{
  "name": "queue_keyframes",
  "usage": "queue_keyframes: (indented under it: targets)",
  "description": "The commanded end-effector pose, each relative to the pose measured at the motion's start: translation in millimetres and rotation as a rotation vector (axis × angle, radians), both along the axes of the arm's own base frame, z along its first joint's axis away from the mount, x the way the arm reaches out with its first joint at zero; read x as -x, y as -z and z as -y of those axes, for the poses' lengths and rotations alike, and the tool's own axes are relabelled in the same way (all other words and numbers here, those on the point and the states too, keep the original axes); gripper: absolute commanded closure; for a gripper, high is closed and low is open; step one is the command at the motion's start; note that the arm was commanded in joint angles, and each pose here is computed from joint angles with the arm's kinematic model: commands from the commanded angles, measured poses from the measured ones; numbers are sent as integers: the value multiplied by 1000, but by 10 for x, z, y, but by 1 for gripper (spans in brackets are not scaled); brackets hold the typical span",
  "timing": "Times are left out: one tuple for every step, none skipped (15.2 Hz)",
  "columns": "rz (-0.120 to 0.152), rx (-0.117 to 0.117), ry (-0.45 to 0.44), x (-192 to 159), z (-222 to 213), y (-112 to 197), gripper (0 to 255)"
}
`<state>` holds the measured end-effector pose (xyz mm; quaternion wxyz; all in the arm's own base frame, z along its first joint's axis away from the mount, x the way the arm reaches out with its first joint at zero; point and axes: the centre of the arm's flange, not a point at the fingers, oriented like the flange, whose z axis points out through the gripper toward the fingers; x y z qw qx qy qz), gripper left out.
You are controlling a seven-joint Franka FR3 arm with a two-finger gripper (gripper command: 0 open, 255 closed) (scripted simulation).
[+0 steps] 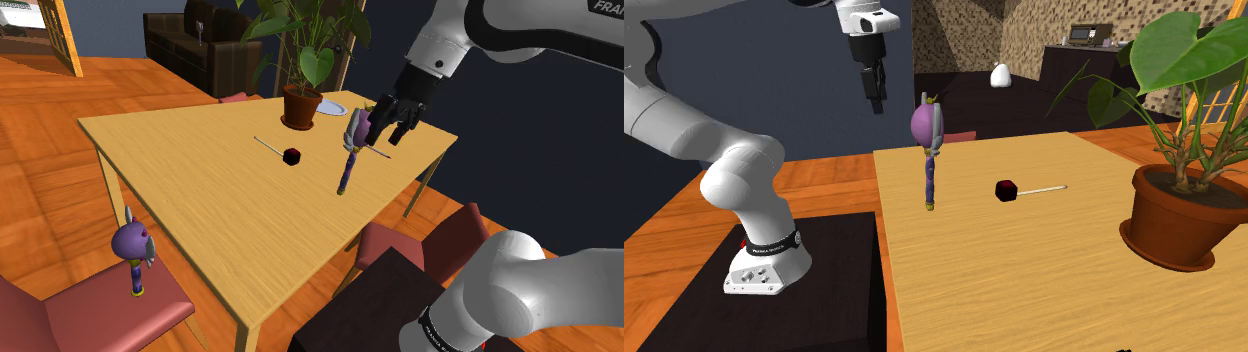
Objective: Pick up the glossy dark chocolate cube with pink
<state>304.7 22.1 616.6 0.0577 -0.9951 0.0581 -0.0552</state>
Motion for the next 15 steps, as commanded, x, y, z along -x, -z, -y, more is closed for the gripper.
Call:
queue_keyframes:
  targets:
    - [0,0,0,0,0,0,0]
    - [-1,4,0,-113,15,67,0]
    - [-2,7,1,-226,30,134,0]
    - [-3,11,1,-338,46,201,0]
    - [-4,14,1,-451,62,268,0]
    - [-5,18,1,-564,78,335,0]
    - [-6,21,2,-676,95,402,0]
    - [-7,25,2,-789,111,470,0]
    - [-8,28,2,-901,128,537,0]
    - [-9,32,3,-1013,146,604,0]
    - [-10,35,3,-1125,163,672,0]
    - [-11,39,3,-1238,181,739,0]
    - [-11,43,3,-1350,199,806,0]
    - [-12,46,4,-1462,218,874,0]
    - [-13,50,4,-1574,236,941,0]
